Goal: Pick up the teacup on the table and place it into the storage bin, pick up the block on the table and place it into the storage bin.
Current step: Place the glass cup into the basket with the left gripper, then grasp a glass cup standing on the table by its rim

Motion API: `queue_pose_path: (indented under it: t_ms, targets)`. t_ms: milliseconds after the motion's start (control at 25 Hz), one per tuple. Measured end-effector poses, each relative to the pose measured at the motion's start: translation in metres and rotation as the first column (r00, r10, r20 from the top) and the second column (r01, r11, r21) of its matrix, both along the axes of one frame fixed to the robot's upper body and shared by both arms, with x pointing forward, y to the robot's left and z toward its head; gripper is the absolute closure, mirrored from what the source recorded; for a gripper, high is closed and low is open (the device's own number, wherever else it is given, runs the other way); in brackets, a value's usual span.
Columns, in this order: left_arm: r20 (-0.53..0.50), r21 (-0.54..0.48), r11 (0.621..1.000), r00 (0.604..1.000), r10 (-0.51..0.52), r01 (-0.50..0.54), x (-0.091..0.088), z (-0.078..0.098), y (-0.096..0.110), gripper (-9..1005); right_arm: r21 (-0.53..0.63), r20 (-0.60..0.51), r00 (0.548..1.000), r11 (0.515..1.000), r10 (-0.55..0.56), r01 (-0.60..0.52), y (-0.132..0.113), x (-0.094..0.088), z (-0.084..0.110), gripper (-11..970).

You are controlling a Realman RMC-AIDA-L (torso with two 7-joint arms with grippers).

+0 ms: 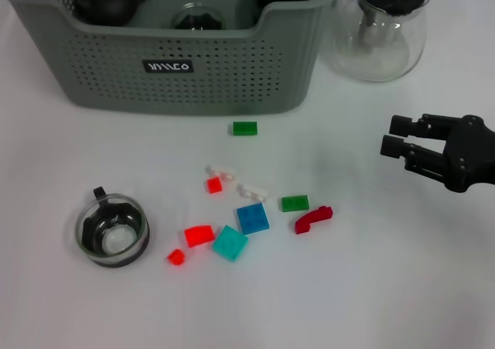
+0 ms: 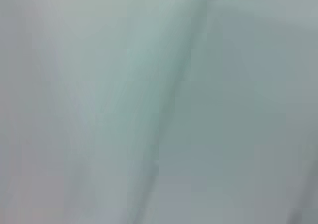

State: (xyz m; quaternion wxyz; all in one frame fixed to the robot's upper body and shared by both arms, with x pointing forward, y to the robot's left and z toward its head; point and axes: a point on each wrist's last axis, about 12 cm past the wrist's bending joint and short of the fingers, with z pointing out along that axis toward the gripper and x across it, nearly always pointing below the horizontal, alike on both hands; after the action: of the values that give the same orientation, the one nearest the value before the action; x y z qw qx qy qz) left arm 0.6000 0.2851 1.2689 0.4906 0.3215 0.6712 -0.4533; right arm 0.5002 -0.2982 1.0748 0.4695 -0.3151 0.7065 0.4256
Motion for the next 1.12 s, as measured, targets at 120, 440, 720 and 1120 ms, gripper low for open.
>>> queue_pose_path:
  t_ms: [120, 440, 720, 1120]
  targets:
    - [0.026, 0.011, 0.998, 0.998, -0.065, 0.065, -0.030, -0.018, 0.026, 561, 0.000, 0.000, 1.000, 1.000, 0.002, -0.002, 0.000, 0.000, 0.000, 535]
    - [-0.069, 0.301, 0.946, 0.992, -0.103, 0.120, -0.099, -0.081, 0.070, 564, -0.001, 0.001, 1.000, 1.000, 0.008, -0.008, 0.001, 0.001, 0.001, 535]
    - [-0.261, 0.556, 0.827, 0.962, 0.077, 0.085, -0.105, -0.112, 0.069, 566, 0.001, -0.004, 1.000, 1.000, 0.012, -0.012, 0.003, 0.002, 0.001, 535]
    - [-0.457, 0.694, 0.719, 0.794, 0.400, 0.037, -0.082, -0.111, 0.034, 567, 0.004, -0.011, 1.000, 1.000, 0.010, -0.010, 0.002, -0.001, 0.000, 535]
